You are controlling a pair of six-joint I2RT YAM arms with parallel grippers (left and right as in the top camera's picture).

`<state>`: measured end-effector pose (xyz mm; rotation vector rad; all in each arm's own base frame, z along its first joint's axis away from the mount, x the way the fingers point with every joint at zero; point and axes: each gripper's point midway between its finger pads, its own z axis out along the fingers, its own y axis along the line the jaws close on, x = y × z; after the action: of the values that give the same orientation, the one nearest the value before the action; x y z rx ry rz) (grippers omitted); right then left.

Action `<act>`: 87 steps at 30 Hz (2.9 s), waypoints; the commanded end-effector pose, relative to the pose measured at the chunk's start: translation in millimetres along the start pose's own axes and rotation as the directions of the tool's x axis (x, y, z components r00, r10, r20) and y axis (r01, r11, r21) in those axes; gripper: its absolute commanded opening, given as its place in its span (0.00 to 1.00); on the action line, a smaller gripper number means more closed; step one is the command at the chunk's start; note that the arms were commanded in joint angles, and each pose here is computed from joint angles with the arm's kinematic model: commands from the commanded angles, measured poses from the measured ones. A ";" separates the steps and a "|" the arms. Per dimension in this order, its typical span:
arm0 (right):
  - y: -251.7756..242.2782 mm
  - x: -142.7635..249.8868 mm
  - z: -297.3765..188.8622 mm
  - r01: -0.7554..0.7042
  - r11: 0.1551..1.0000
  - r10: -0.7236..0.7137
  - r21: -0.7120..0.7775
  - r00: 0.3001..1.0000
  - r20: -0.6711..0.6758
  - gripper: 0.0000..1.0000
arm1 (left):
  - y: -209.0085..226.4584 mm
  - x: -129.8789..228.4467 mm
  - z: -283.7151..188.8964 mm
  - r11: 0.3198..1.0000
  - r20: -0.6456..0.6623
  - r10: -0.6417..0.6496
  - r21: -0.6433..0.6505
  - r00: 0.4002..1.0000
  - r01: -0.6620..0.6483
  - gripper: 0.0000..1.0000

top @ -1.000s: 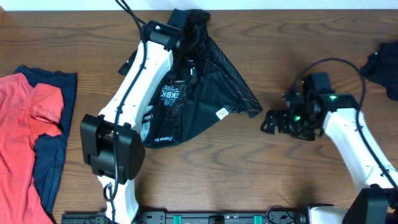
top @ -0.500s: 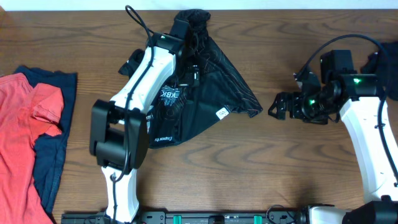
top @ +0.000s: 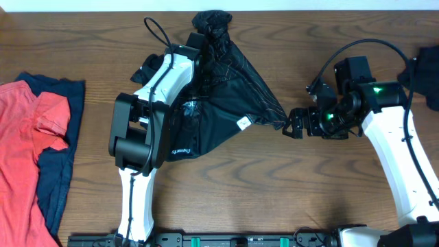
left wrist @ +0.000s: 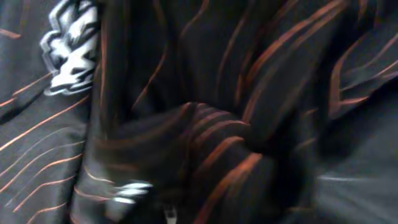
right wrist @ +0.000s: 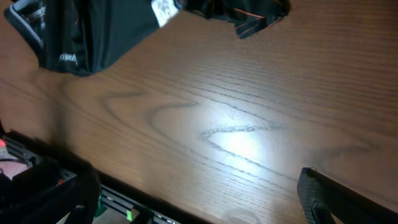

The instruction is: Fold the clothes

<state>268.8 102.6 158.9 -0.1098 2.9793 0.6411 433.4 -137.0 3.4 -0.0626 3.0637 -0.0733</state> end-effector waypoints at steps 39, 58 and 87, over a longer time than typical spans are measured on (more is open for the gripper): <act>-16.7 -16.5 60.9 -0.026 1.000 0.023 -0.018 0.988 -0.151 0.99 | -134.4 57.0 -30.1 0.967 0.048 0.233 0.092 0.971 -0.236 0.62; -63.7 -59.8 -22.8 -0.237 0.944 0.211 0.228 0.968 0.133 0.99 | -142.6 68.3 -1.1 0.964 -0.020 0.236 0.127 0.972 -0.232 0.67; -70.1 -53.6 -26.3 -0.237 0.950 0.219 0.203 0.970 0.107 0.99 | -176.0 81.9 -3.2 0.932 0.011 0.316 0.186 0.949 -0.312 0.06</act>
<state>324.7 28.8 154.1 0.2980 2.9946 0.3050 356.9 -315.3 8.7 0.4188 3.0305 -0.3434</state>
